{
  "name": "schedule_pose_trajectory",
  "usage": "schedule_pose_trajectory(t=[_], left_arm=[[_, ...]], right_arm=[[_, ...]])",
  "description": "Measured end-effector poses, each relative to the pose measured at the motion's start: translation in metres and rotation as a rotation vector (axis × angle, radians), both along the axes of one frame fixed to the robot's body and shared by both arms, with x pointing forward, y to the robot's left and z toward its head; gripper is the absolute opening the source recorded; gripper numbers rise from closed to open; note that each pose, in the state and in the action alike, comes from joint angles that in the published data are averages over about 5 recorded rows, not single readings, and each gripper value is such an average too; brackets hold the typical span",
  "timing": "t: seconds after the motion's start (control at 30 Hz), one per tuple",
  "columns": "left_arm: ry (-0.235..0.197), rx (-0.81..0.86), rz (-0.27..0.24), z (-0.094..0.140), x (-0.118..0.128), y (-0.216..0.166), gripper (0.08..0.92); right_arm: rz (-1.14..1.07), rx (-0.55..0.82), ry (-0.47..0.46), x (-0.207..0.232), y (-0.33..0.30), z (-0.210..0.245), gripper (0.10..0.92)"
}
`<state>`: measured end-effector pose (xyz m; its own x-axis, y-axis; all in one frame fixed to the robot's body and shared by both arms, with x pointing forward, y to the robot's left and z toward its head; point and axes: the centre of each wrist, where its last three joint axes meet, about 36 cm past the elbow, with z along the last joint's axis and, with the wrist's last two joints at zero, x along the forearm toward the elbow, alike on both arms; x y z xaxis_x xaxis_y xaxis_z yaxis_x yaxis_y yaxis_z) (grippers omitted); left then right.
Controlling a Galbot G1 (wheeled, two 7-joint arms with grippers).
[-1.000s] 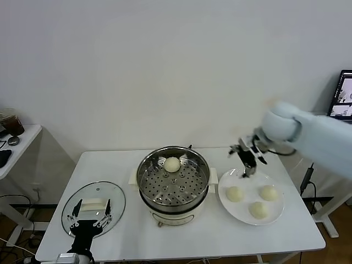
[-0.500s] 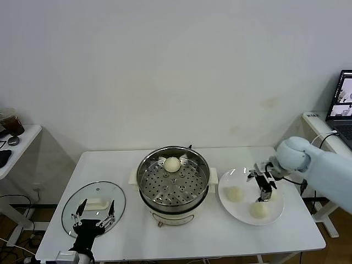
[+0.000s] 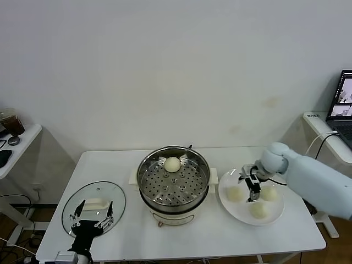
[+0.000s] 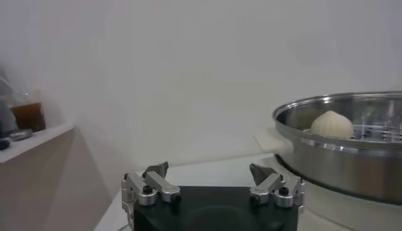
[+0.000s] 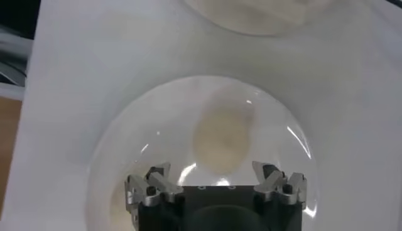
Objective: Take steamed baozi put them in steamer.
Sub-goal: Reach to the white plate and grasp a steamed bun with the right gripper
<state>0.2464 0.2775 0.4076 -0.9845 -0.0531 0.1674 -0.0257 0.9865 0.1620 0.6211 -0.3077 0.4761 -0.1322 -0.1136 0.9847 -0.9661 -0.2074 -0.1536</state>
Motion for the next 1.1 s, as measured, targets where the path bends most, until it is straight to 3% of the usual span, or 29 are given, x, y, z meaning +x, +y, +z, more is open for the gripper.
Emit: schedule_pose_trajectory(t=[0.3,0.9,1.1], left_arm=[[0.002,0.004,0.007,-0.002,0.0,0.001,0.823],[0.002,0.01,0.001,0.0,0.0,0.0,0.823],[-0.002,0.009,-0.006,0.002,0.001,-0.001,0.823]], right_arm=[[-0.004,-0.008,-0.003,0.006,0.011,-0.013,0.809],[-0.014,-0.022,0.015,0.006,0.012,-0.013,0.48],[-0.024,-0.014,0.011,0.006,0.007,0.01,0.449]])
